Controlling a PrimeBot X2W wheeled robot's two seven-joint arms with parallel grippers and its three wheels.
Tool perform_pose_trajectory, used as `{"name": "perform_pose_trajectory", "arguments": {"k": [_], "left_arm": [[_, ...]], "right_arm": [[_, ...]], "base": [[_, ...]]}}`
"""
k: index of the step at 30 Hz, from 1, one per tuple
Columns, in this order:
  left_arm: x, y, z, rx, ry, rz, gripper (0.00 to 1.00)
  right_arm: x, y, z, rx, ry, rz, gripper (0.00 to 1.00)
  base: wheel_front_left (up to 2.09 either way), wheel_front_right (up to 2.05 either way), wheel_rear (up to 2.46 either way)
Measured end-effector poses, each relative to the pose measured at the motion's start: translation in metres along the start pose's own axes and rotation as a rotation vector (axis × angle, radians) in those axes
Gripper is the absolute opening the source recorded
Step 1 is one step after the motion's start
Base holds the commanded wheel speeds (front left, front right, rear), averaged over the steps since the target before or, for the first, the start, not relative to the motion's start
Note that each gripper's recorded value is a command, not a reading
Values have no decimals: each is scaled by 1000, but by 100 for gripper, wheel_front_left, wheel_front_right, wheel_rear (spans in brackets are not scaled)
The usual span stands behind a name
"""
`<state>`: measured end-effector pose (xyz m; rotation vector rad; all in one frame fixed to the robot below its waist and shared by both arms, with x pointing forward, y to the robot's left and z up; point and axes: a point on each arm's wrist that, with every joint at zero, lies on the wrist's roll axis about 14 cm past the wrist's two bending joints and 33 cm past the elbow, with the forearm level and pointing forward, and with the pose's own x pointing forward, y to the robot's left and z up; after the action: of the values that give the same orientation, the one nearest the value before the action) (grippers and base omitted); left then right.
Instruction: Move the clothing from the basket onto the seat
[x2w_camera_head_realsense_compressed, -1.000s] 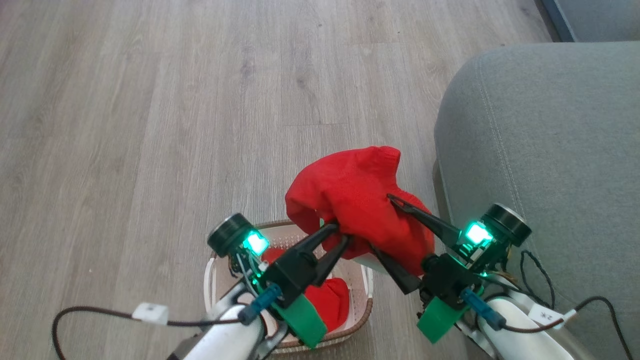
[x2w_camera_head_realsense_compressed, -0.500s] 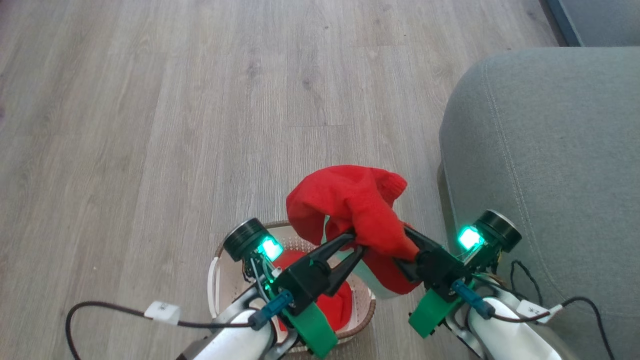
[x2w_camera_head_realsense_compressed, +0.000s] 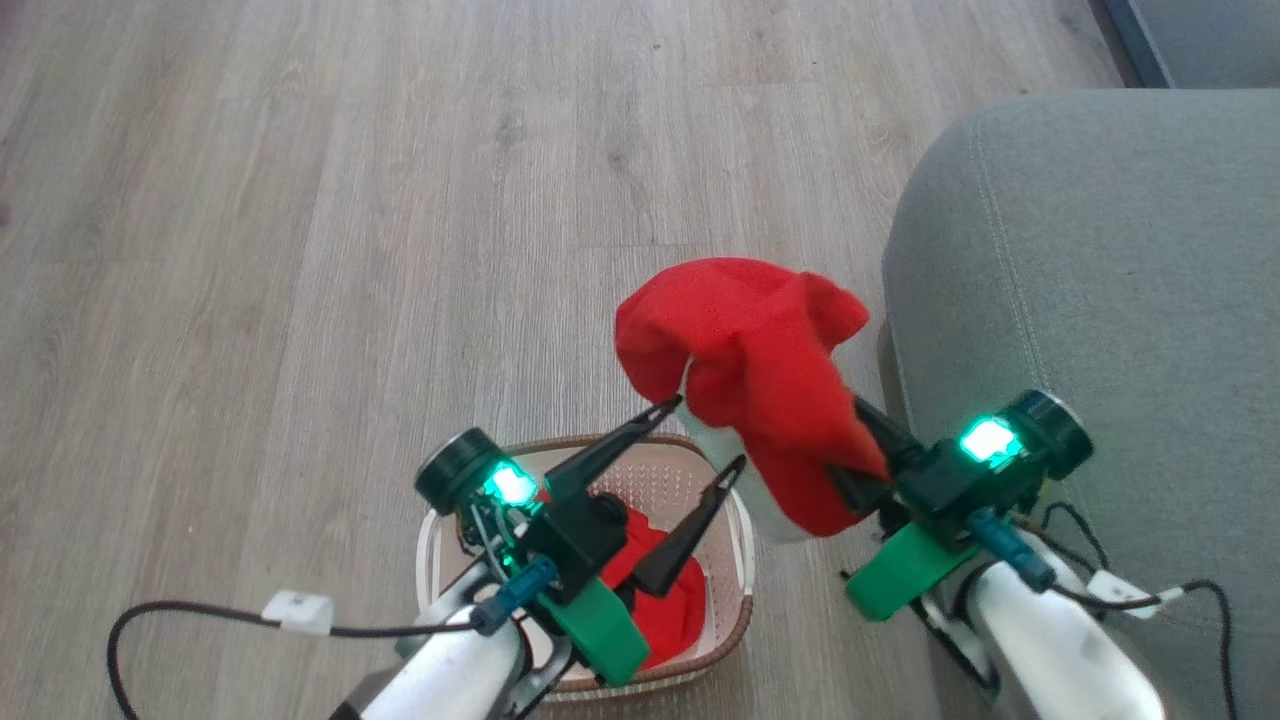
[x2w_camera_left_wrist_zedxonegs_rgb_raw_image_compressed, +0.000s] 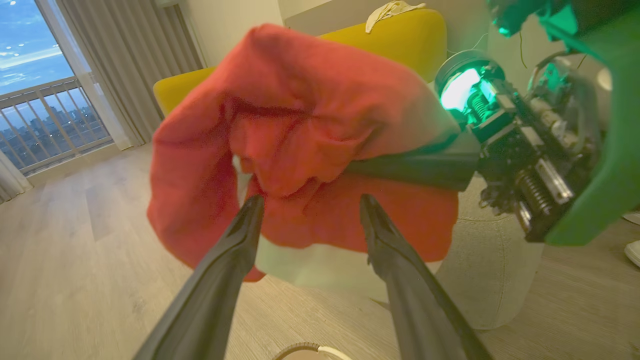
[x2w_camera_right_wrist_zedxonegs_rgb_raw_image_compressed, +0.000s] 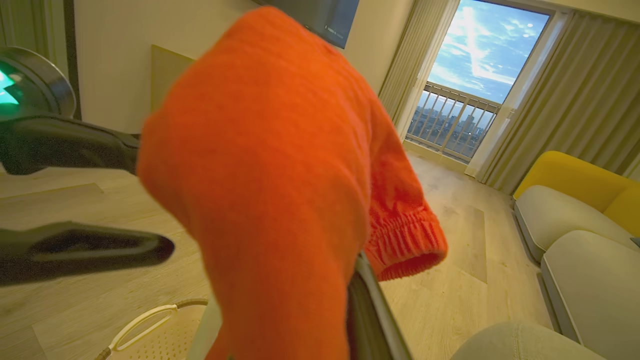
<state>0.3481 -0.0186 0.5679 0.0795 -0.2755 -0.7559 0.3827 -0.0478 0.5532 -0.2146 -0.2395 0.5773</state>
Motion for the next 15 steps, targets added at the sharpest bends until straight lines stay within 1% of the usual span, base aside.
{"name": "perform_pose_trajectory", "arguments": {"k": [4,7,8,10,13,15], "left_arm": [[-4,9,-6,-7,19,42,100],[-8,9,-16,-13,48,51,100],[-9,10,-18,-24,53,59,100],[-13,14,-25,-94,69,103,100],[-20,18,-35,-119,96,137,100],[-23,22,-38,-126,104,157,100]], "right_arm": [[-2,-24,3,17,-11,-76,0],[-5,-41,3,34,-15,-133,0],[-6,-45,3,39,-15,-148,0],[-11,-51,0,49,-10,-175,0],[-19,-60,-3,113,-10,-234,0],[-24,-68,-5,123,-8,-268,0]], "base": [[0,0,0],[0,0,0],[0,0,0],[0,0,0],[0,0,0],[0,0,0]]}}
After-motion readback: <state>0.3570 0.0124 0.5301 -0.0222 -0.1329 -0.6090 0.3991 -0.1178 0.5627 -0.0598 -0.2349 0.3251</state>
